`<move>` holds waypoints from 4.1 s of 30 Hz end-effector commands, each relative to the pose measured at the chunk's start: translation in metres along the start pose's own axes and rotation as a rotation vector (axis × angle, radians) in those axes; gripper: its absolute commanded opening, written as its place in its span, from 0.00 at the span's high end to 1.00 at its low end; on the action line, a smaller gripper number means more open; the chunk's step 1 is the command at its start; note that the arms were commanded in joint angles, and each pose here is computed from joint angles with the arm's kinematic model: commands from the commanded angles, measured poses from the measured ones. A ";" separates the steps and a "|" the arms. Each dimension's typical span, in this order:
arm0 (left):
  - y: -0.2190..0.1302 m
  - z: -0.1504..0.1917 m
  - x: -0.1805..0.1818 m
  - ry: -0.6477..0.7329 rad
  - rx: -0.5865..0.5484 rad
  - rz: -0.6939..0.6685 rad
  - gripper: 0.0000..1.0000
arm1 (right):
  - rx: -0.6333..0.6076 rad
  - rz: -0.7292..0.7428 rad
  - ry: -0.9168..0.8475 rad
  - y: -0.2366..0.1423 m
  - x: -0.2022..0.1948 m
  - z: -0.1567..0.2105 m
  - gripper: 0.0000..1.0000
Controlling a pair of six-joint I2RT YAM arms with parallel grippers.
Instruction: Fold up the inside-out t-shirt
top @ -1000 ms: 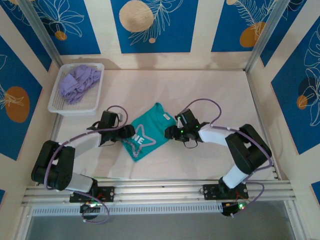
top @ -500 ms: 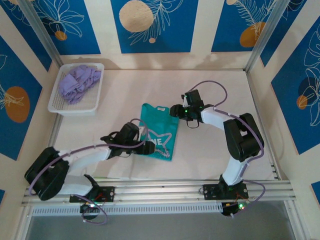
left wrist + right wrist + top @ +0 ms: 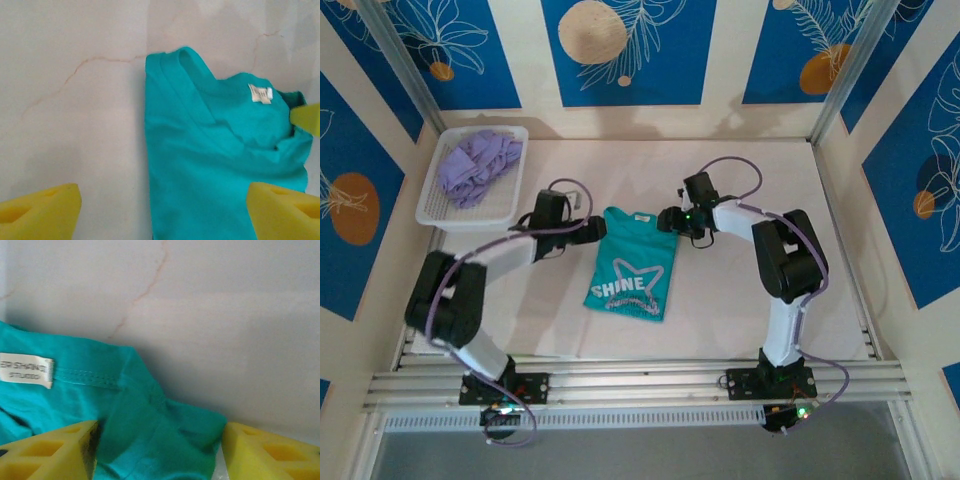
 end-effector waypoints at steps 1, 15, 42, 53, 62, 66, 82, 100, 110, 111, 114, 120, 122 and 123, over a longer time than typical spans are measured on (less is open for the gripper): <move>0.021 -0.025 -0.005 0.052 0.025 0.098 0.17 | 0.058 -0.017 0.006 0.004 0.002 0.002 0.34; 0.092 -0.017 -0.004 -0.017 0.220 0.217 0.31 | 0.105 -0.094 0.030 0.021 0.009 0.006 0.50; 0.085 -0.062 -0.007 -0.006 0.027 0.279 1.00 | -0.135 -0.160 -0.083 -0.007 0.030 -0.032 0.99; 0.048 -0.156 -0.047 0.031 -0.270 0.340 1.00 | -0.415 -0.219 -0.189 -0.083 0.055 -0.126 1.00; -0.020 -0.188 -0.096 0.141 -0.445 0.470 1.00 | -0.610 -0.290 -0.375 -0.176 0.085 -0.133 0.99; -0.011 -0.137 -0.085 0.114 -0.412 0.523 1.00 | -0.541 -0.333 -0.399 -0.160 0.077 -0.091 0.99; -0.015 0.063 -0.057 -0.051 -0.095 0.672 1.00 | -0.150 -0.277 -0.130 -0.098 0.034 0.120 0.99; 0.058 0.001 -0.070 0.066 0.029 0.405 1.00 | -0.099 -0.120 0.109 -0.085 -0.028 0.060 0.96; 0.081 -0.020 -0.080 0.083 0.037 0.418 1.00 | -0.060 -0.180 0.120 -0.075 -0.037 0.035 0.92; 0.076 -0.019 -0.080 0.087 0.032 0.420 1.00 | -0.067 -0.187 0.092 -0.079 -0.034 0.036 0.92; 0.055 -0.013 -0.081 0.090 0.000 0.434 1.00 | -0.096 -0.211 0.009 -0.095 -0.023 0.043 0.93; 0.001 0.016 -0.078 0.098 -0.050 0.458 1.00 | -0.112 -0.287 -0.114 -0.126 0.002 0.066 0.94; -0.018 0.027 -0.080 0.120 -0.060 0.460 1.00 | -0.118 -0.309 -0.146 -0.138 0.009 0.076 0.94; -0.027 0.033 -0.081 0.134 -0.064 0.460 1.00 | -0.123 -0.325 -0.161 -0.144 0.013 0.081 0.94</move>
Point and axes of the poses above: each hand's point on the last joint's axis, 136 mm out from that joint toward the fingers, its own y axis out along the fingers, its own x axis along the line the jaws close on, z = x × y, the point moved 9 cm from there along -y, back along the fingers, and after that the axes turned 1 degree about -y, right-handed, at the moved point
